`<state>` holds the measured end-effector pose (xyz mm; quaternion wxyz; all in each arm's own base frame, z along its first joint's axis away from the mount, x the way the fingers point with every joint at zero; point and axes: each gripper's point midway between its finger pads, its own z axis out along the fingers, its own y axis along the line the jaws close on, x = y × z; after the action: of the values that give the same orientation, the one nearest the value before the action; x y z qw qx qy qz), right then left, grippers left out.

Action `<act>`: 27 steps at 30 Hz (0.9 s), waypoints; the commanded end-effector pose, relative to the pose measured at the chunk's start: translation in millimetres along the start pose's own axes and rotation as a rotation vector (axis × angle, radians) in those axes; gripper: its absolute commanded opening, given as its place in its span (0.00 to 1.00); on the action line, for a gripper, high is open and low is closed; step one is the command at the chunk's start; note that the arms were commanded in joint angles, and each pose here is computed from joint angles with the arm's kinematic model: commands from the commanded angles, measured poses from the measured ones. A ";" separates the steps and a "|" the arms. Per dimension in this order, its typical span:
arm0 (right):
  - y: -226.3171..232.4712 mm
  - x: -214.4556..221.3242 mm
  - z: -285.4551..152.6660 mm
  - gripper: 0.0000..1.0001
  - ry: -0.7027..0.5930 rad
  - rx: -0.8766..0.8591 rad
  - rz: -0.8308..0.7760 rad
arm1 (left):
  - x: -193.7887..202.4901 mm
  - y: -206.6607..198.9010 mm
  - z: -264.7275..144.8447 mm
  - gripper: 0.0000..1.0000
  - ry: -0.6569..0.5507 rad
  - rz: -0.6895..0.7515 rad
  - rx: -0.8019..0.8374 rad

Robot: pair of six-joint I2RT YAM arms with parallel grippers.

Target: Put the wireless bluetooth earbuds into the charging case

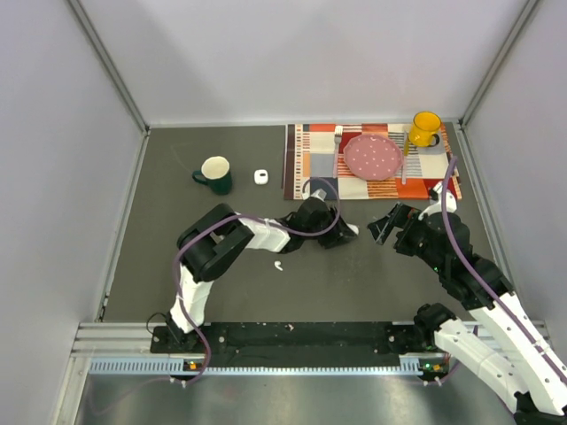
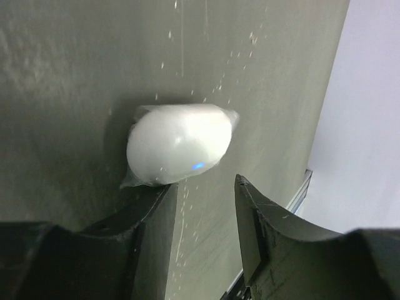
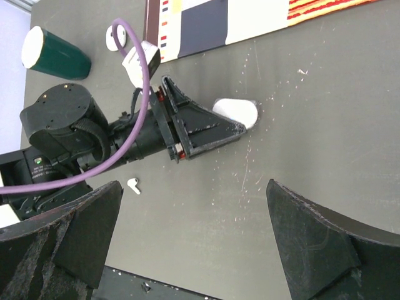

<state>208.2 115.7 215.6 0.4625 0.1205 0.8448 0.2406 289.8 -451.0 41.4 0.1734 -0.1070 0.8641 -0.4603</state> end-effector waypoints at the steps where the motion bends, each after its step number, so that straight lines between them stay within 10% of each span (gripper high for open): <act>1: 7.6 -18.6 -6.0 0.99 -0.048 -0.013 0.002 | 11.6 -15.6 -24.3 0.48 0.012 0.092 0.005; 9: 7.8 -20.4 -8.5 0.99 -0.061 -0.018 0.012 | 7.4 -40.0 -72.8 0.48 -0.063 0.257 0.002; 18: 8.6 -18.9 -5.6 0.99 -0.047 -0.015 -0.001 | -109.9 -61.6 -140.2 0.61 -0.426 0.747 -0.338; 27: 10.7 -13.8 -4.2 0.99 -0.024 -0.027 0.015 | -217.8 15.4 -179.7 0.66 -0.478 0.533 -0.457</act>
<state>208.8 117.2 212.7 0.4565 0.1197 0.8485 0.2395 396.3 -275.9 175.1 0.4501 -0.0071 0.8710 -0.1967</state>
